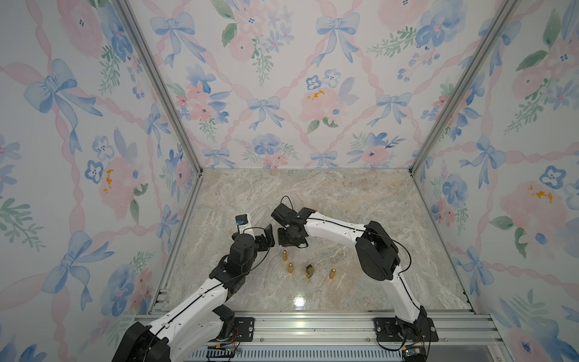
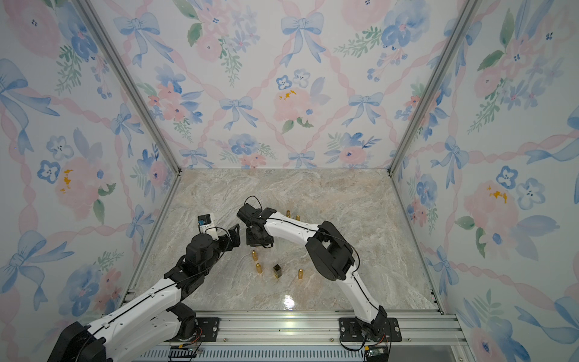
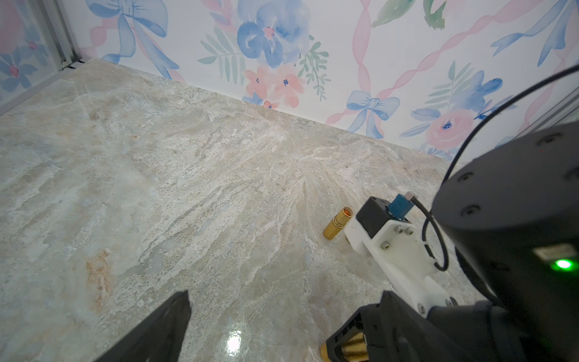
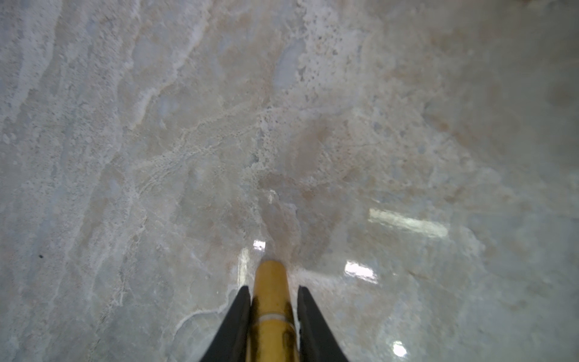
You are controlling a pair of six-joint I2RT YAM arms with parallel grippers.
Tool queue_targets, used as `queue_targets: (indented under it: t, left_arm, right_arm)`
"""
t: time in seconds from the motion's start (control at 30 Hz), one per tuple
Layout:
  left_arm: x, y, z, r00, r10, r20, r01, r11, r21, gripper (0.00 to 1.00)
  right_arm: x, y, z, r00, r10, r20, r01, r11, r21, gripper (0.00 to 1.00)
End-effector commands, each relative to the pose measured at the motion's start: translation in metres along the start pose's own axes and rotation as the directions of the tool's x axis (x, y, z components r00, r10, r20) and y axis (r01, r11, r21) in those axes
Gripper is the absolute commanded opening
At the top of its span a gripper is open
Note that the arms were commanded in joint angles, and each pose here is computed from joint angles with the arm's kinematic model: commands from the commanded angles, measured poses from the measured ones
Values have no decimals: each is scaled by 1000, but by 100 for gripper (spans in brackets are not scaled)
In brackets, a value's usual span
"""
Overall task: Open the lipstick cap
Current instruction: Pick up the lipstick at the center of the board, then open the cover of the lipstick.
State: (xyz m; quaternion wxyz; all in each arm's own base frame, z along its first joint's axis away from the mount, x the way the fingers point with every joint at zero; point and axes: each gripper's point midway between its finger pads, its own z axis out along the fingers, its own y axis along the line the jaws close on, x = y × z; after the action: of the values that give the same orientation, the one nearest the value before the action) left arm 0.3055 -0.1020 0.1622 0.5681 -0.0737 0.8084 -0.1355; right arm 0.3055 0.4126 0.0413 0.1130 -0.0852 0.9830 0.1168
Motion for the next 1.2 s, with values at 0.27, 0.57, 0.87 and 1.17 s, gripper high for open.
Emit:
queue_targets:
  t: [0.27,0.57,0.87,1.17]
  left_arm:
    - [-1,3,2,1000,5,-2,-5,1000,-17,98]
    - [-14,-26,10,995,103,-7,-101,990,95,98]
    - [-7,-85,14,964,264,28,-255,895,367,91]
    - [33,-146,1,892,444,83,-392,670,631,85]
  right_arm:
    - [-7,5,-23,999,-40,33,41,999,-29,21]
    - [-19,-24,-84,995,-53,85,59,996,-67,21]
    - [-21,-67,-133,995,-92,41,97,987,-127,22]
    - [-17,-91,-164,997,-72,-21,62,954,-293,23]
